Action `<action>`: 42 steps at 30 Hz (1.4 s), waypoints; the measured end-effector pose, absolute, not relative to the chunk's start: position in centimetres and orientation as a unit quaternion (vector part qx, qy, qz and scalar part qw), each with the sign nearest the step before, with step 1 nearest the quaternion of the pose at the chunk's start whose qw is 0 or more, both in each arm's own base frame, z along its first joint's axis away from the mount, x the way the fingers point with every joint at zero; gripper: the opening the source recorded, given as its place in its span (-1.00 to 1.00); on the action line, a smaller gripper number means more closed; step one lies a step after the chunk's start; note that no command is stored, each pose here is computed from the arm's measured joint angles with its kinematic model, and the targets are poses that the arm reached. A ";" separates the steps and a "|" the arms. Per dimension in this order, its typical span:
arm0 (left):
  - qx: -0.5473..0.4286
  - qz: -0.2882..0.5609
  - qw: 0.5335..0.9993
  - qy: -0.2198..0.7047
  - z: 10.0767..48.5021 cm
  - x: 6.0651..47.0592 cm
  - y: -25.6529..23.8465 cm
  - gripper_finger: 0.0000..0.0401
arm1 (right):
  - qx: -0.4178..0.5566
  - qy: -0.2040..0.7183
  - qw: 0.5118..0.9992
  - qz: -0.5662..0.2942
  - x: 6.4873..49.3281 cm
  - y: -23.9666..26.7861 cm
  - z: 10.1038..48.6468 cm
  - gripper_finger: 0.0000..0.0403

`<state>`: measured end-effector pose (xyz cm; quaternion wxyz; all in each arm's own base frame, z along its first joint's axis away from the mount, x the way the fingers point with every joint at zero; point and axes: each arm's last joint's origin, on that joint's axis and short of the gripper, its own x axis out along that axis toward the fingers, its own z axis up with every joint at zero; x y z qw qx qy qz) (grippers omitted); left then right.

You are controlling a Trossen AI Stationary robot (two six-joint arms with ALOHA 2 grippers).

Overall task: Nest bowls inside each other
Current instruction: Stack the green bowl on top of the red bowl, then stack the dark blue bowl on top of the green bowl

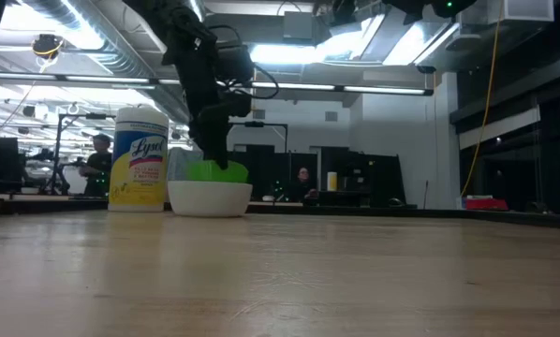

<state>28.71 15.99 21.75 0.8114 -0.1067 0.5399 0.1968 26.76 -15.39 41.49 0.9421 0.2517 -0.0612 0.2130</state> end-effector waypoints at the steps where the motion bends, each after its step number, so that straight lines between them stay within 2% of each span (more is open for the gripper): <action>1: -0.100 0.200 0.810 0.542 21.8 28.7 16.1 -0.41 | 0.252 -0.061 0.942 0.213 26.8 -15.4 41.5 -0.28; 4: -0.092 0.205 0.808 0.544 21.8 28.5 16.3 -0.48 | 0.252 -0.061 0.942 0.213 26.8 -15.4 41.5 -0.28; 11: -0.086 0.211 0.795 0.562 21.3 28.2 16.7 -0.93 | 0.252 -0.061 0.942 0.213 26.8 -15.4 41.5 -0.22; 14: -0.089 0.199 0.795 0.566 21.3 28.1 16.6 -0.96 | 0.252 -0.061 0.942 0.213 26.8 -15.4 41.5 -0.20; 23: -0.107 0.166 0.806 0.559 20.7 28.8 16.3 -0.75 | 0.253 -0.061 0.942 0.214 26.8 -15.3 41.5 -0.23; 30: -0.090 0.175 0.804 0.561 20.8 28.8 16.4 -0.49 | 0.252 -0.060 0.941 0.218 26.9 -15.1 41.5 -0.26; 36: -0.064 0.194 0.797 0.569 20.9 28.4 16.9 -0.35 | 0.251 -0.061 0.941 0.219 26.9 -15.0 41.5 -0.19; 39: -0.048 0.210 0.797 0.564 22.1 27.6 17.7 -0.32 | 0.244 -0.066 0.941 0.225 27.0 -14.8 41.7 -0.15; 42: -0.077 0.206 0.828 0.516 25.2 26.9 18.7 -0.31 | 0.227 -0.092 0.941 0.234 26.9 -14.4 42.3 -0.13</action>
